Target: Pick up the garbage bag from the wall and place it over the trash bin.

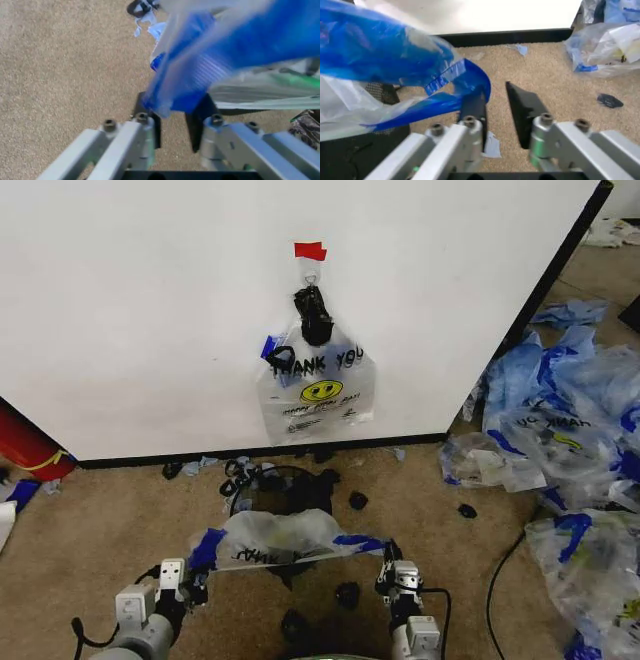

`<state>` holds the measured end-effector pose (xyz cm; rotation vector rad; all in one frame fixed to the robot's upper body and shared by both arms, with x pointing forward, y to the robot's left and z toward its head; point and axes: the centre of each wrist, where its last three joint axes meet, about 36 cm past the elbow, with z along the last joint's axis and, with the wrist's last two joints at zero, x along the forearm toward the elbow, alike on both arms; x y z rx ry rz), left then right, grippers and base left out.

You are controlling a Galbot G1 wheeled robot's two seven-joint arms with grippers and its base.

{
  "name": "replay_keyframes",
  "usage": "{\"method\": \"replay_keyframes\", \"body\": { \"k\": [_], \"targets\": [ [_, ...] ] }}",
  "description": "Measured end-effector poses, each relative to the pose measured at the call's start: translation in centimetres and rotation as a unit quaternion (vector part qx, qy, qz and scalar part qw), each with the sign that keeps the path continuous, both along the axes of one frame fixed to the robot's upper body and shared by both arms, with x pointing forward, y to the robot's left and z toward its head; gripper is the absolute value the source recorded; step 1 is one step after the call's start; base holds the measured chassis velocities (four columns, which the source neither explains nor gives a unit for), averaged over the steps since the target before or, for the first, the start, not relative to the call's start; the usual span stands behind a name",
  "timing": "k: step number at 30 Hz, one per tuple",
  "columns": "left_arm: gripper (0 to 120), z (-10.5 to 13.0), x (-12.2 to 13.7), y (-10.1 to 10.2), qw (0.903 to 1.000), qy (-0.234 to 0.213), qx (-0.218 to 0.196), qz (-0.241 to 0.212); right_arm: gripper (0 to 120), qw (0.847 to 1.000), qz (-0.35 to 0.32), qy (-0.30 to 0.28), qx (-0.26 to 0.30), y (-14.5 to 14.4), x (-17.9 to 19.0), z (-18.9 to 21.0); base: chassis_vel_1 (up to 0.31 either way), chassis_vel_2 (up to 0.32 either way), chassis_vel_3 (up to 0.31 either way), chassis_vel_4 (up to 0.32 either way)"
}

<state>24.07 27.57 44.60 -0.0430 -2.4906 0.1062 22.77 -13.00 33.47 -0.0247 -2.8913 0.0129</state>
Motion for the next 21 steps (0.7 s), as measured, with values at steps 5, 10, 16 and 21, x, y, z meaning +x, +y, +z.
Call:
{"method": "replay_keyframes", "body": {
  "k": [5, 10, 16, 21],
  "targets": [
    [36, 0.1, -0.1, -0.1, 1.0, 0.001, -0.001, -0.001, 35, 1.0, 0.001, 0.001, -0.001, -0.1, -0.1, 0.1, 0.0, 0.0, 0.0, 0.0],
    [52, 0.4, -0.2, -0.2, 1.0, 0.003, 0.0, -0.004, 52, 1.0, 0.002, 0.001, -0.003, -0.3, -0.2, 0.2, 0.0, 0.0, 0.0, 0.0],
    [81, 1.5, -0.6, -0.6, 0.9999, 0.004, 0.005, -0.008, 80, 1.0, 0.006, -0.001, -0.001, -0.9, -0.7, 1.1, 0.0, 0.0, 0.0, 0.0],
    [95, 2.5, -0.7, -0.9, 0.9999, 0.003, 0.004, -0.015, 95, 1.0, 0.01, -0.002, 0.001, -1.3, -1.2, 1.8, 0.0, 0.0, 0.0, 0.0]
  ]
}}
